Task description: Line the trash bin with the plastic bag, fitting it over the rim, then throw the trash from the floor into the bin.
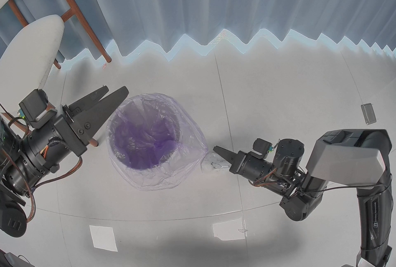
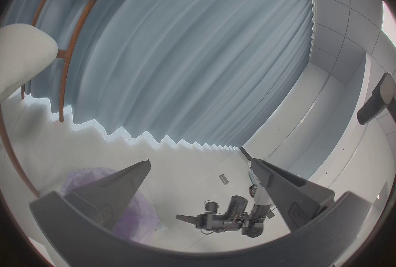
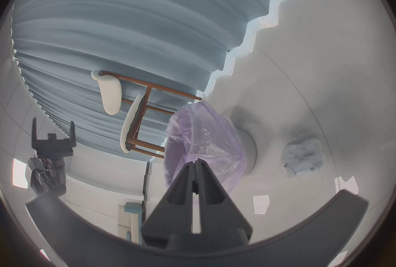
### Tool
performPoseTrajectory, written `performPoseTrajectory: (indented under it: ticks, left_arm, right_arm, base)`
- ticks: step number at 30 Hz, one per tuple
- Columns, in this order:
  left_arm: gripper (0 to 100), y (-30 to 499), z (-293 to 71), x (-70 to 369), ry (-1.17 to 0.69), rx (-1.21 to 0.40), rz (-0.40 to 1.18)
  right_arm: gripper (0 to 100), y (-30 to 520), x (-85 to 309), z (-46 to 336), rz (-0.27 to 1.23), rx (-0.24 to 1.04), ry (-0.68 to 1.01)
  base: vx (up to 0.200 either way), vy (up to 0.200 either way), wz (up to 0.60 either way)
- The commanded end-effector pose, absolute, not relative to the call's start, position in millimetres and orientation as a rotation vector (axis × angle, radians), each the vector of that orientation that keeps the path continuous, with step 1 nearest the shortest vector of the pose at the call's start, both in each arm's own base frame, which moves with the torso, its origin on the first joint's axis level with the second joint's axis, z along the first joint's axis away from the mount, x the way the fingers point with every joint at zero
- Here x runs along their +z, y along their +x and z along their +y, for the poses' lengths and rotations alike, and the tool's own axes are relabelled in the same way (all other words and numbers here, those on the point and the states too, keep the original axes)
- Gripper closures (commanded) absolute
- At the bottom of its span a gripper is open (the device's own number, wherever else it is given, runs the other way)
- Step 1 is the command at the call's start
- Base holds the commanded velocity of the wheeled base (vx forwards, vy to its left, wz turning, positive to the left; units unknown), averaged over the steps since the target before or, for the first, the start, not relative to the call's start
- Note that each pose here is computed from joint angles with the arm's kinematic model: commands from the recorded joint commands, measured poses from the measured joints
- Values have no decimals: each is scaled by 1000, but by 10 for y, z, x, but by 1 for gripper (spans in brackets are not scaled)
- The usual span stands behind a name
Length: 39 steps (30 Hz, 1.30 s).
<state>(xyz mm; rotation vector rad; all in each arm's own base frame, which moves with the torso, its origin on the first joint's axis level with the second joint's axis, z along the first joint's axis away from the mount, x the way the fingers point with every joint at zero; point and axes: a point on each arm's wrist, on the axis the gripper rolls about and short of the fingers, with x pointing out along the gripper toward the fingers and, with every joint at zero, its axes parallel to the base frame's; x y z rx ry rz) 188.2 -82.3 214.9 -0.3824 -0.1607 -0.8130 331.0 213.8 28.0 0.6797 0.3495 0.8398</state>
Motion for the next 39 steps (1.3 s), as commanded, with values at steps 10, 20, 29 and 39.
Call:
performPoseTrajectory:
  ticks: [10,20,29,39]
  left_arm:
    - [0,1521,-710,2299,-385,-840,-162]
    - [0,1526,-732,2331,-383,-853,-172]
    - [0,1491,-775,2332,-387,-884,-170]
    - [0,1525,-786,2365,-392,-878,-177]
  right_arm:
    - [100,3487,-44,2307,344,838,678]
    - [100,3555,-77,2254,329,803,678]
    - [100,3614,-512,2239,391,748,666]
    - [100,3796,-618,2443,341,778,675]
  base:
    - [60,100,0]
    - [0,80,0]
    - [0,0,0]
    - [0,0,0]
